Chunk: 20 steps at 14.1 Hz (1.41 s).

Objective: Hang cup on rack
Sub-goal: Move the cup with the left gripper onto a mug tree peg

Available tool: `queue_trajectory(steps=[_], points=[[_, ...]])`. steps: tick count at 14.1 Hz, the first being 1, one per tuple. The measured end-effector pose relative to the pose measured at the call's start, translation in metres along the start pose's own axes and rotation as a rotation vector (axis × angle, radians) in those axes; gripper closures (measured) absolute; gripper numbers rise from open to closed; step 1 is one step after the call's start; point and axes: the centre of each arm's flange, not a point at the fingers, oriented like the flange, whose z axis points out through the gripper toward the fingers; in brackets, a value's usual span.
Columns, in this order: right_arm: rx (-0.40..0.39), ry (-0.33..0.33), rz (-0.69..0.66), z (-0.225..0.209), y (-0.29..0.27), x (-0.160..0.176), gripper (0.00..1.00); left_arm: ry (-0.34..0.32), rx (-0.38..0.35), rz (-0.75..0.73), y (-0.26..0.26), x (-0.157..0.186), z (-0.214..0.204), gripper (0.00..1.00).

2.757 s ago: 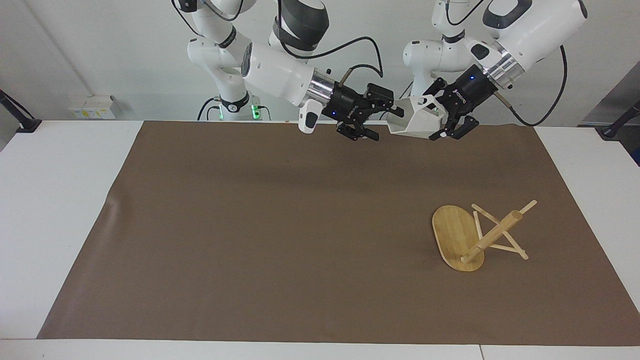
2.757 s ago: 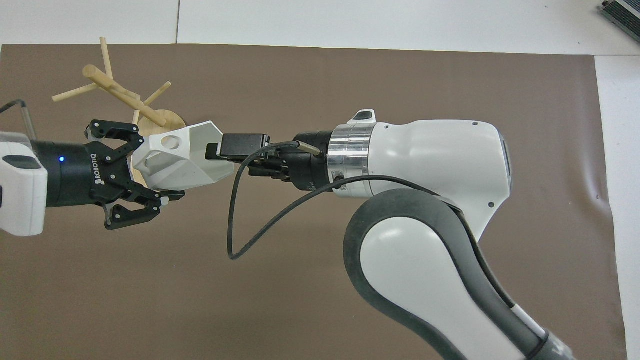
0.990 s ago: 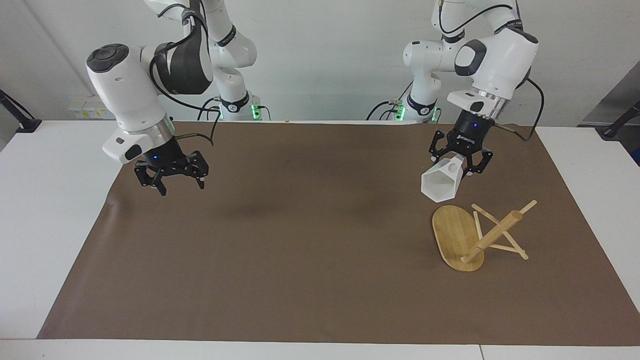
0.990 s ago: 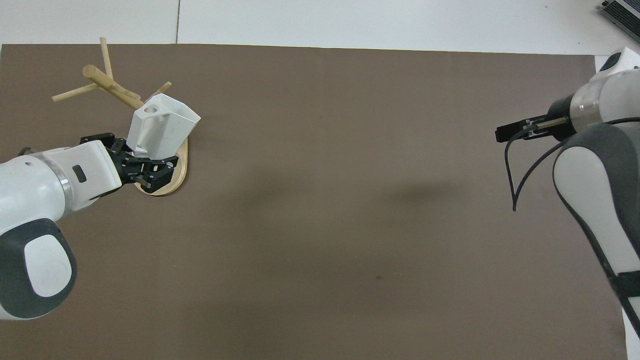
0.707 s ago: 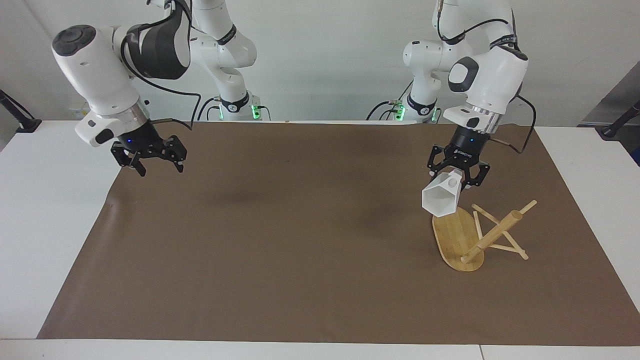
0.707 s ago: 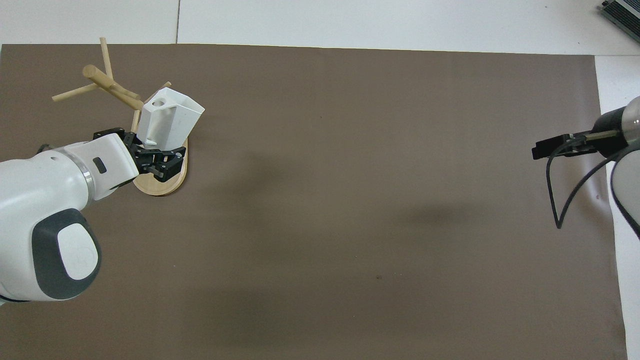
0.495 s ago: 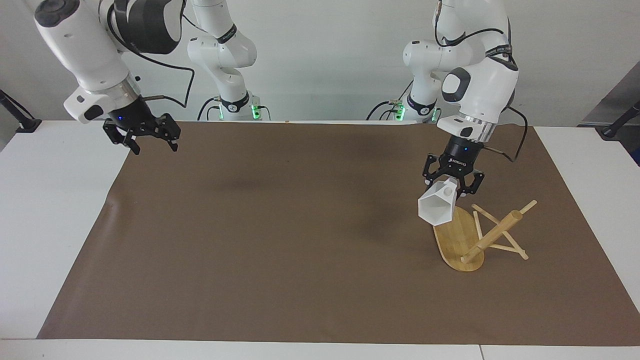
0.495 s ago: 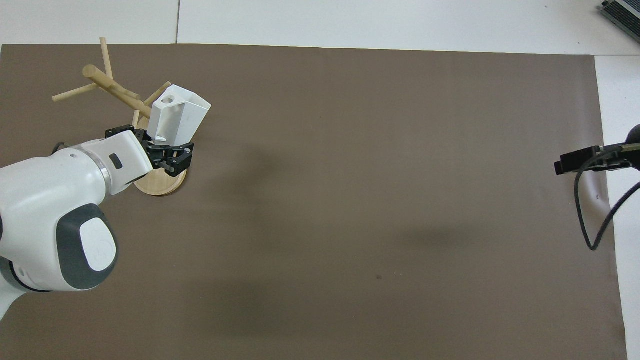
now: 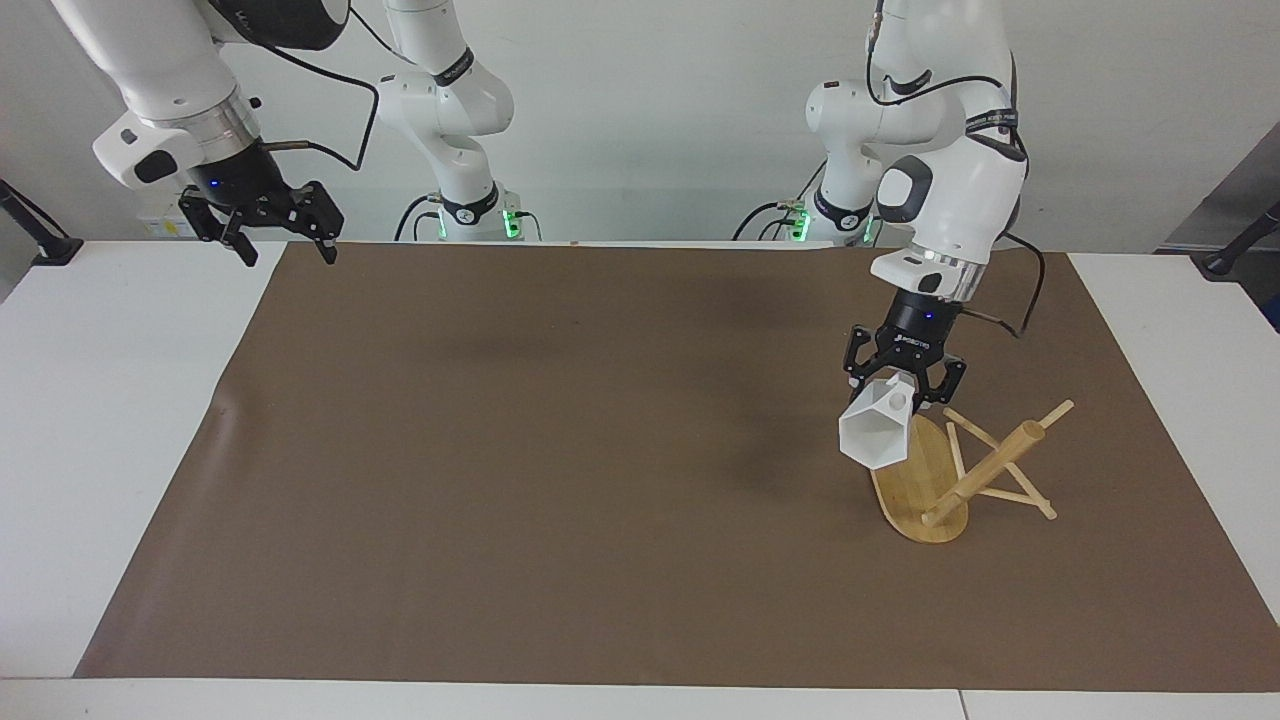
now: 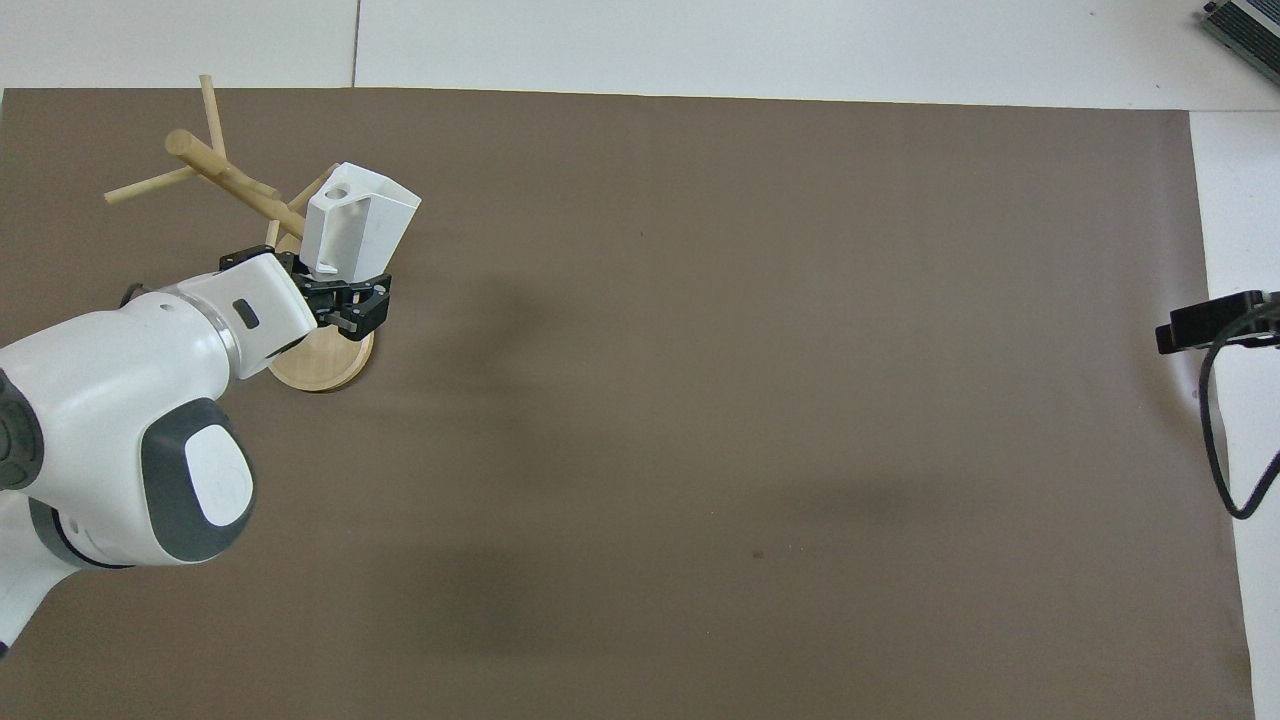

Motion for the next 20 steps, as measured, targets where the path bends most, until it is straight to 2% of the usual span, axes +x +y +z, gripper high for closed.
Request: queue_trajectory(steps=[4,8,15,20], points=[[-0.001,0.010,0.014,0.010,0.007,0.003,0.00,0.003,0.002,-0.009,-0.002,0.000,-0.001,0.29],[-0.001,0.009,0.037,0.011,0.019,0.001,0.00,0.016,-0.018,-0.090,-0.008,-0.002,-0.001,0.29],[-0.001,0.009,0.033,0.011,0.017,0.002,0.00,0.024,-0.016,-0.147,-0.024,-0.005,-0.004,0.29],[-0.001,0.009,0.078,0.011,0.017,0.001,0.00,0.031,-0.028,-0.200,-0.031,-0.007,-0.005,0.29]])
